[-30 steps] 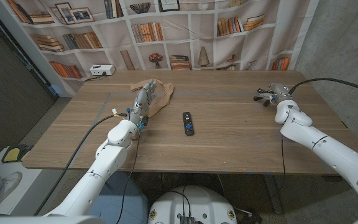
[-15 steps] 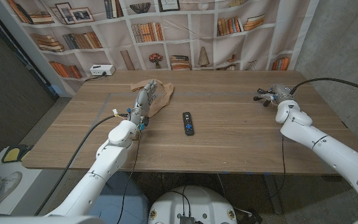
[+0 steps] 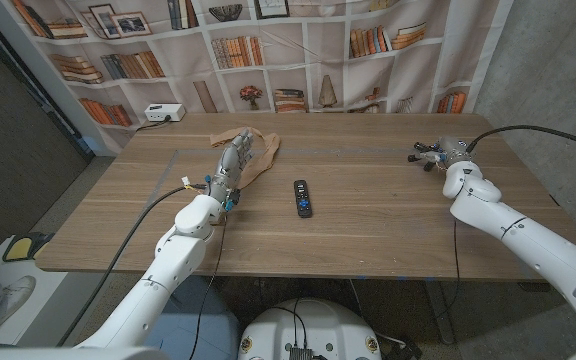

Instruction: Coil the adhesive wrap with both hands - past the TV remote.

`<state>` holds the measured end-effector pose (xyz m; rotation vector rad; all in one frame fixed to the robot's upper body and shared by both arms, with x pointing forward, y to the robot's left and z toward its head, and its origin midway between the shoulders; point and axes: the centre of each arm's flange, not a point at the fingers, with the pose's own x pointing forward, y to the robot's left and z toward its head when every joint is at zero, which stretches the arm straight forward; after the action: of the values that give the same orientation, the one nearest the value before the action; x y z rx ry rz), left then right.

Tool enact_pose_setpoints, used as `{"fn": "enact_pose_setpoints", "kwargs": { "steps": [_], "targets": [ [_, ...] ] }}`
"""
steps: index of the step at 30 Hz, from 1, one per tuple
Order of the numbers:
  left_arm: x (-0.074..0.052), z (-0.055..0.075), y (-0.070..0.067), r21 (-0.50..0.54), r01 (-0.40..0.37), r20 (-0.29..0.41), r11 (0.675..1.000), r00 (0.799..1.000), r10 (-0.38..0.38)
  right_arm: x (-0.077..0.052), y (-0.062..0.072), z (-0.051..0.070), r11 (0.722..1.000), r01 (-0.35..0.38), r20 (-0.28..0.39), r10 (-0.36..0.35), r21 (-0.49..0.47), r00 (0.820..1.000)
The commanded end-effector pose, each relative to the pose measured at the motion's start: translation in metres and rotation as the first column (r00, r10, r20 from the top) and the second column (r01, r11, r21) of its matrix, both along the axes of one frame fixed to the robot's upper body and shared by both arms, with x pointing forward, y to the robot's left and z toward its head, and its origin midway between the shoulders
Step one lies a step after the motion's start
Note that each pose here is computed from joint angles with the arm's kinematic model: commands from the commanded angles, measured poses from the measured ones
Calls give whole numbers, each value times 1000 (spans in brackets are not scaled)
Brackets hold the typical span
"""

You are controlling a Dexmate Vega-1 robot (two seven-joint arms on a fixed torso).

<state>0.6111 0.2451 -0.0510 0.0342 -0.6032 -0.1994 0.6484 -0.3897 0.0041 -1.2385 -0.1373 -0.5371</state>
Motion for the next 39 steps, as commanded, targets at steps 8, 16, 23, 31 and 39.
{"fn": "enact_pose_setpoints", "kwargs": {
  "steps": [8,16,23,31,39],
  "targets": [
    [-3,-3,2,-11,-4,3,1000,1000,4,4,2,0,999,27,-50,-26,22,998],
    [-4,-5,1,-12,-1,1,1000,1000,1,3,3,0,999,44,-64,-42,29,997],
    [-5,-7,3,-18,0,-1,1000,1000,0,3,4,-2,998,54,-68,-51,35,996],
    [-7,-6,6,-17,-4,2,1000,1000,4,3,8,-1,997,59,-67,-55,47,996],
    [-10,-7,9,-17,-7,7,1000,1000,7,4,11,2,996,73,-70,-69,53,995]
  ]
}}
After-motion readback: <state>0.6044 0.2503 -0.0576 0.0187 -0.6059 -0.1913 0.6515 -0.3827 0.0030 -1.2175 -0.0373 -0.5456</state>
